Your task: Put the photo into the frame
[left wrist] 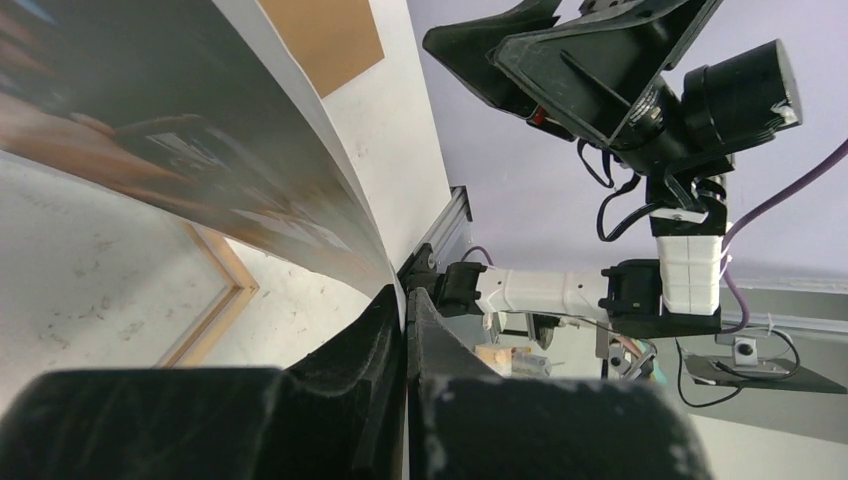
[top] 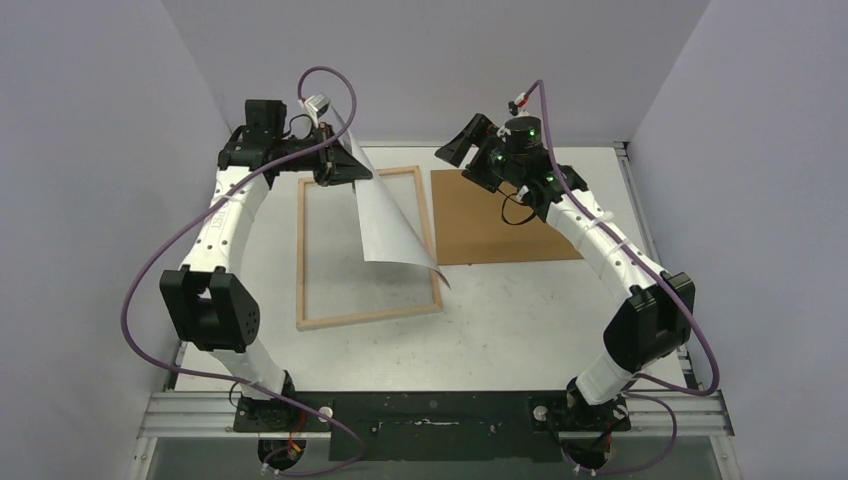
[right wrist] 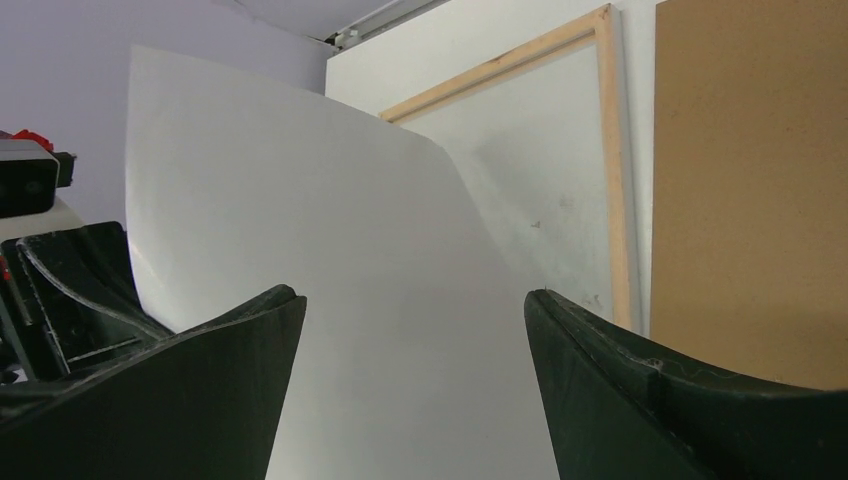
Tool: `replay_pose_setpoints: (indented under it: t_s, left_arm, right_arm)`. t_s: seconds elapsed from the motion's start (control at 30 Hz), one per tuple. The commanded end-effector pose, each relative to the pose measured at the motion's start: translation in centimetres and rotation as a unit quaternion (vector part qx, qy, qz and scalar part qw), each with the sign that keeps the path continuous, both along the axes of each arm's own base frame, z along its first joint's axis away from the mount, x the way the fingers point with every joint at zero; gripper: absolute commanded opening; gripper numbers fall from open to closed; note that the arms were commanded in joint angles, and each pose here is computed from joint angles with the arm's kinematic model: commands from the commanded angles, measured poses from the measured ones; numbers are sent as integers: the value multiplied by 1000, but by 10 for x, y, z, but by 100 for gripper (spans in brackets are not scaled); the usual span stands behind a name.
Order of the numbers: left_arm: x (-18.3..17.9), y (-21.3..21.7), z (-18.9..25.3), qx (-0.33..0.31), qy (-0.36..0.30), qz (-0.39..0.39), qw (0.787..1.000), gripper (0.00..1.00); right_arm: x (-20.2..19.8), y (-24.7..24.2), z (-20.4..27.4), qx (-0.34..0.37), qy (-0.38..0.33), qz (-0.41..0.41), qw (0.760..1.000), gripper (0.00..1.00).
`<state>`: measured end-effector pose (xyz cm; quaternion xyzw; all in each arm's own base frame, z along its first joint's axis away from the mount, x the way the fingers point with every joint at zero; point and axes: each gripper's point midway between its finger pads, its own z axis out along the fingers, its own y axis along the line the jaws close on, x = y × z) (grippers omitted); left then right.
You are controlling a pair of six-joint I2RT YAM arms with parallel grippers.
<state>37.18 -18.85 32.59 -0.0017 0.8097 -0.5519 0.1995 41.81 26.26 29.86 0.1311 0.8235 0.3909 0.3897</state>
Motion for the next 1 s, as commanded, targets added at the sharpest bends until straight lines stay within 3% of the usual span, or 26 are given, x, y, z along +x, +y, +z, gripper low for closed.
replay_pose_setpoints:
  t_s: [0.0, 0.13, 0.37, 0.67, 0.97]
  left_arm:
    - [2, -12, 14, 2, -38, -22, 999, 0]
    - [19, -13, 14, 1, -35, -9, 999, 0]
    - [13, -7, 13, -13, -42, -30, 999, 0]
    - [-8, 39, -66, -15, 35, 15, 999, 0]
    - [-21, 67, -105, -16, 77, 53, 995, 0]
  right_arm:
    - [1, 2, 19, 24, -20, -2, 1000, 82]
    - [6, 4, 13, 29, -8, -4, 1000, 81]
    - [9, 6, 6, 30, 2, -7, 1000, 80]
    - [12, 13, -4, 32, 13, 2, 999, 78]
    - [12, 29, -3, 42, 14, 23, 999, 76]
